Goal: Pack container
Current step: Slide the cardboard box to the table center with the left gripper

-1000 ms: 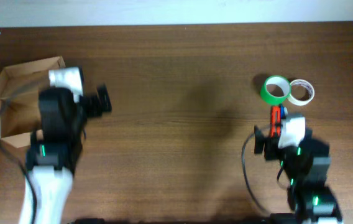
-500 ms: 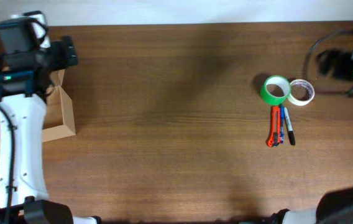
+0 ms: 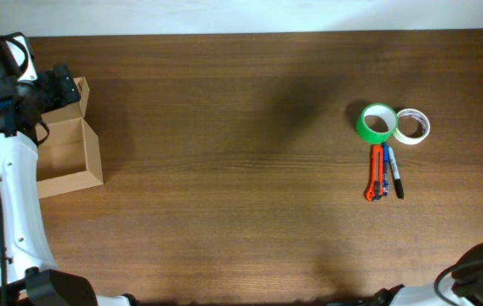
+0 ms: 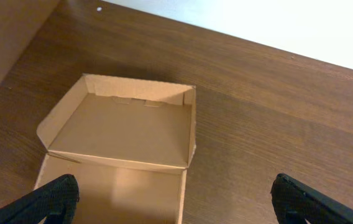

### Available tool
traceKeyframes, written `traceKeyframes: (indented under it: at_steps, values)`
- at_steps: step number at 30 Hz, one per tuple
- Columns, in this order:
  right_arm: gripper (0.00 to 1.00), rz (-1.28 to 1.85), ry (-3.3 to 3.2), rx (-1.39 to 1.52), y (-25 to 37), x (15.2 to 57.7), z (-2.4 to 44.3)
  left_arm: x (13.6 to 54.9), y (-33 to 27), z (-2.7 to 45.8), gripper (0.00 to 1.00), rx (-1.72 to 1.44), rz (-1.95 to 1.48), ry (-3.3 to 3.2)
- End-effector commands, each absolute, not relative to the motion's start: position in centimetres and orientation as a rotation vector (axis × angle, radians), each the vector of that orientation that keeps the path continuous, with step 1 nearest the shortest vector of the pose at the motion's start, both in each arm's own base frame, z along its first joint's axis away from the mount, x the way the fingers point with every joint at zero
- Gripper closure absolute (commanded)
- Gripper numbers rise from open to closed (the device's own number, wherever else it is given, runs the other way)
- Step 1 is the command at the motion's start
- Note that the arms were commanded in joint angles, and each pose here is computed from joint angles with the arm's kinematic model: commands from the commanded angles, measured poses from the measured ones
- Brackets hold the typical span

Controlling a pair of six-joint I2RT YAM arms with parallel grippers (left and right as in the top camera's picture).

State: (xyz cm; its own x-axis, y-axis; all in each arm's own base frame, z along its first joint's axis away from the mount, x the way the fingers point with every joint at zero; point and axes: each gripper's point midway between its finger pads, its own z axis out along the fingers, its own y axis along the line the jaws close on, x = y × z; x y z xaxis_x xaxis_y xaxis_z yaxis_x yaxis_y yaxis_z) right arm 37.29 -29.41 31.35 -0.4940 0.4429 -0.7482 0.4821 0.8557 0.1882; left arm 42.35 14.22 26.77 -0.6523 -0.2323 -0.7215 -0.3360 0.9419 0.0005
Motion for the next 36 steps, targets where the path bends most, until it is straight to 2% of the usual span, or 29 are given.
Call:
traceKeyframes:
  at_steps: [1, 2, 8, 11, 17, 25, 26, 27, 29, 36]
  values:
    - [0.01, -0.028, 2.237, 0.746, -30.0, 37.5, 28.1, 42.5, 13.4, 26.1, 0.23, -0.359, 0.117, 2.347]
    - [0.01, -0.019, 2.254, 0.756, -30.0, 37.5, 27.4, 42.1, 13.3, 25.5, 0.28, -0.364, 0.112, 2.374]
    - [0.01, 0.016, 2.303, 0.785, -30.4, 38.0, 24.8, 38.4, 12.4, 19.6, 0.30, -0.422, 0.083, 2.665]
    - [0.01, 0.020, 2.309, 0.789, -30.5, 38.0, 24.4, 37.3, 12.8, 16.3, 0.35, -0.465, 0.112, 2.797]
    - [0.01, 0.020, 2.309, 0.789, -30.5, 38.0, 24.4, 37.2, 12.9, 11.3, 0.41, -0.486, 0.092, 2.941]
    - [0.01, 0.020, 2.309, 0.789, -30.5, 38.0, 24.4, 38.0, 13.6, 6.5, 0.43, -0.490, 0.134, 3.023]
    - [0.01, 0.020, 2.309, 0.789, -30.5, 38.0, 24.4, 38.0, 13.6, 6.1, 0.47, -0.487, 0.132, 3.031]
    - [0.01, 0.020, 2.309, 0.789, -30.5, 38.0, 24.4, 38.0, 13.5, 5.7, 0.57, -0.483, 0.127, 3.042]
    - [0.01, 0.020, 2.309, 0.789, -30.5, 38.0, 24.4, 38.0, 13.4, 5.2, 0.98, -0.486, 0.123, 3.056]
    - [0.01, 0.020, 2.309, 0.789, -30.5, 38.0, 24.4, 38.6, 10.9, 6.0, 0.98, -0.524, 0.118, 3.037]
